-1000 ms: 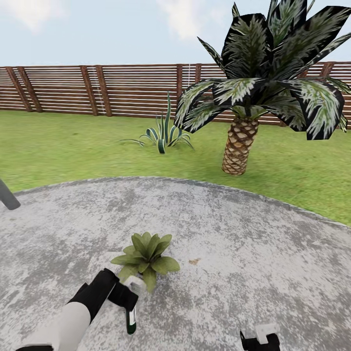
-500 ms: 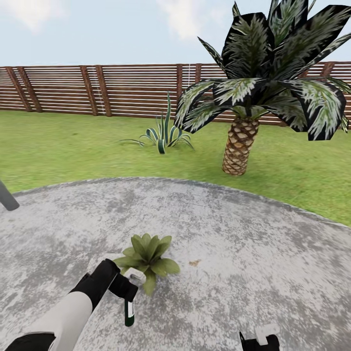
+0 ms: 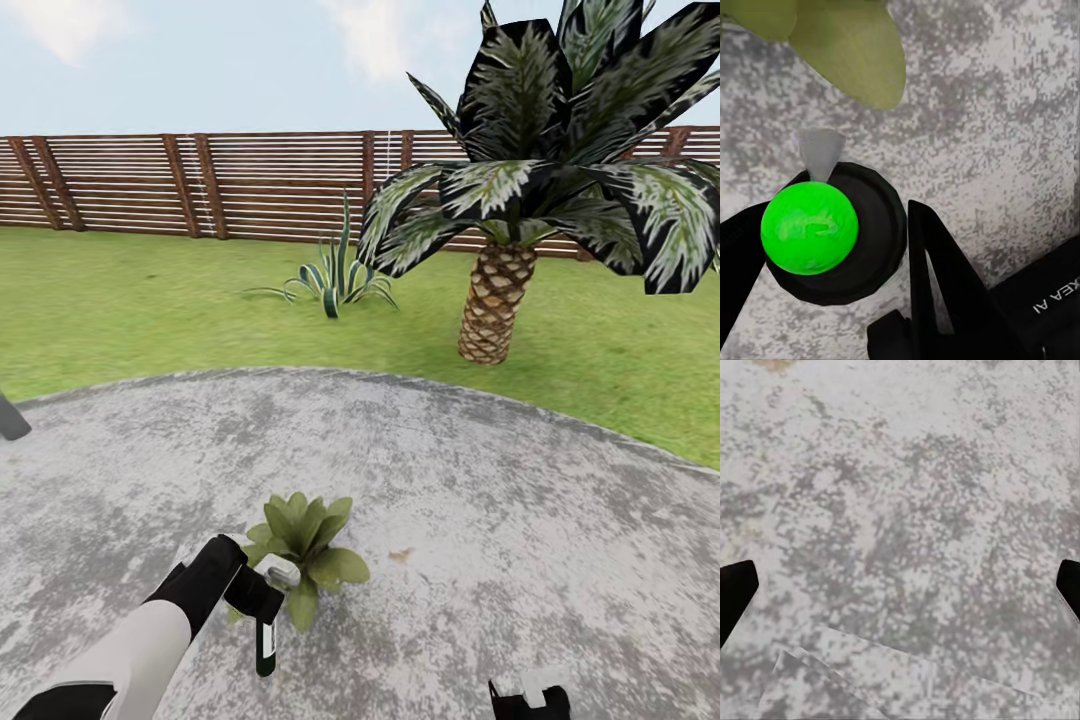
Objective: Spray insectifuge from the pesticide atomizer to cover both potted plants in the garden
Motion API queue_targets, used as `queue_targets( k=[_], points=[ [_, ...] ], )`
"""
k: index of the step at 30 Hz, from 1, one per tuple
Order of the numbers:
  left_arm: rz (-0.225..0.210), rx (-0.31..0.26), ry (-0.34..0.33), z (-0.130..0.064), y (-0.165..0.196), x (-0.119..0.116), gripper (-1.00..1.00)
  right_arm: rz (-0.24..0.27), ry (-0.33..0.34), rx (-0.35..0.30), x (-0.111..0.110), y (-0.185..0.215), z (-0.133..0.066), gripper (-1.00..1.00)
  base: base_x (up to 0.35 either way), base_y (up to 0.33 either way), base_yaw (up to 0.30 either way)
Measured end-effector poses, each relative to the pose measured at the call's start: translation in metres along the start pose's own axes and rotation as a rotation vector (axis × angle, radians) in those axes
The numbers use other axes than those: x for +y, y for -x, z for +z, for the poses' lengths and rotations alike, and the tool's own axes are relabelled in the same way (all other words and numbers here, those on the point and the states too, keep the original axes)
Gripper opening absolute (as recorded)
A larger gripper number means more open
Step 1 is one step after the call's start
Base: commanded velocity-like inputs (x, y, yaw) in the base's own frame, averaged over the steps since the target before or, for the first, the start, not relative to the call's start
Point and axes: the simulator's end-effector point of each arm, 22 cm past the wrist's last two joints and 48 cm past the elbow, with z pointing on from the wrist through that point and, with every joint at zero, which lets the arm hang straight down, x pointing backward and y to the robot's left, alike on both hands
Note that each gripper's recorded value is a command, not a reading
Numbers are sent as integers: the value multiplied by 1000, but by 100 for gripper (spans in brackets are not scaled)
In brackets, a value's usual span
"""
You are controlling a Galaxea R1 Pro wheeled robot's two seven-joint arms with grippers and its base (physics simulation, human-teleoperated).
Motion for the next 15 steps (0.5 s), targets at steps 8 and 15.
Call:
queue_targets(
  k=[8,15],
  points=[
    [-4,16,-11,5,-7,-4,-100,1,0,1,0,0,0,100,91,-122,112],
    [-8,48,-19,14,-25,-7,-100,1,0,0,1,0,0,100,8,-30,8]
  ],
)
